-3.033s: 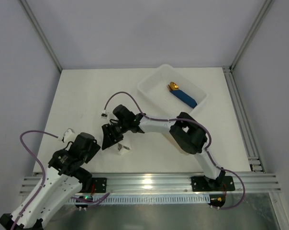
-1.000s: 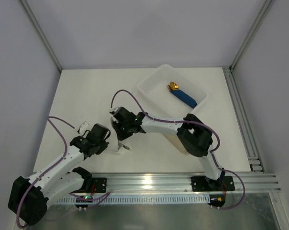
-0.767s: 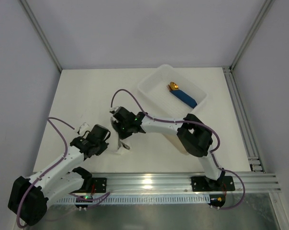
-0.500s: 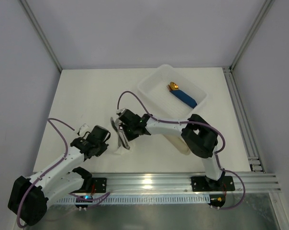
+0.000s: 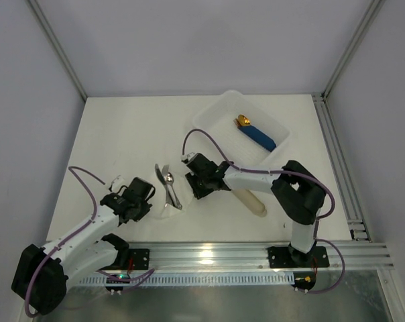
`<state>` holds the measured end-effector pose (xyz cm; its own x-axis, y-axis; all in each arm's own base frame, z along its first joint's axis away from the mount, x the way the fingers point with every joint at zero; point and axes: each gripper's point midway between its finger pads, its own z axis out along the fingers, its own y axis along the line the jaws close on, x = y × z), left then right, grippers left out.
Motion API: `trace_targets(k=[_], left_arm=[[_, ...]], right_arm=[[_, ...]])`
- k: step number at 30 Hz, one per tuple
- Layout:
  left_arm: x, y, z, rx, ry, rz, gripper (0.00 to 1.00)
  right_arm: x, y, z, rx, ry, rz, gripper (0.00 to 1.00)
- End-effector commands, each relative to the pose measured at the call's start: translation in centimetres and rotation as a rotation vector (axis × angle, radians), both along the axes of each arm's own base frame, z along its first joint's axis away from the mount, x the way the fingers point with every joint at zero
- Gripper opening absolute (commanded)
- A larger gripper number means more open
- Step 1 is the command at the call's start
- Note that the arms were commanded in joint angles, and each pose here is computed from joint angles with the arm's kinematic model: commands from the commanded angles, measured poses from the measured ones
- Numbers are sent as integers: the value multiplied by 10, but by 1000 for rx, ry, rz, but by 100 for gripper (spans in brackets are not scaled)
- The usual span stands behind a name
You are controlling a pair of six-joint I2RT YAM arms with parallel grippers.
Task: Place the utensils on the paper napkin and roll it up
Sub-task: Adjust the utensils on the napkin.
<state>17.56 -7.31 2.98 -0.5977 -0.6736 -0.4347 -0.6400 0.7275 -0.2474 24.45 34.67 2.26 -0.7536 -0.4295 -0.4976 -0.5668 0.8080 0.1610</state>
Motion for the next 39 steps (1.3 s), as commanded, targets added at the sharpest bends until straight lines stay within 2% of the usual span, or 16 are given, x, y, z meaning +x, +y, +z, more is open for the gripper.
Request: trace_targets(k=[1, 6, 8, 10, 11, 13, 14, 16, 18, 21, 22, 23, 26, 29, 35, 39], left_arm=[[6, -3, 5, -14, -34, -9, 1], [12, -10, 24, -40, -86, -70, 5], [13, -13, 30, -50, -114, -98, 13], [14, -16, 38, -83, -162, -120, 22], [15, -18, 41, -96, -183, -128, 24], [15, -20, 45, -129, -229, -135, 29], [15, -21, 46, -138, -242, -138, 30], [14, -24, 45, -160, -257, -149, 30], [16, -27, 46, -173, -270, -157, 26], [15, -29, 36, -173, -230, -153, 3], [13, -29, 28, -161, -195, -155, 0], [11, -31, 23, -166, -173, -163, 0], [7, -44, 9, -203, -120, -206, 0], [8, -62, 6, -287, -130, -257, 0], [11, -76, 15, -332, -188, -351, 0], [5, -93, 24, -413, -206, -442, 1]], right_arm=[[5, 15, 55, 137, -139, 98, 37], [-18, 26, 99, 275, -211, 278, 62], [-35, 38, 112, 355, -205, 399, 69], [-48, 49, 116, 405, -171, 495, 71], [-63, 56, 106, 430, -86, 568, 71], [-68, 70, 107, 472, -41, 626, 70], [-69, 74, 93, 461, 5, 624, 70], [-56, 84, 91, 448, 1, 570, 67], [-46, 91, 89, 438, 23, 489, 59], [-32, 89, 80, 393, 32, 365, 43], [-29, 86, 75, 370, 35, 328, 31], [-28, 82, 71, 355, 38, 302, 29], [-29, 75, 56, 327, 43, 273, 29], [-32, 74, 47, 315, 71, 274, 29], [-29, 74, 44, 304, 75, 249, 28], [-27, 80, 41, 296, 105, 235, 28]])
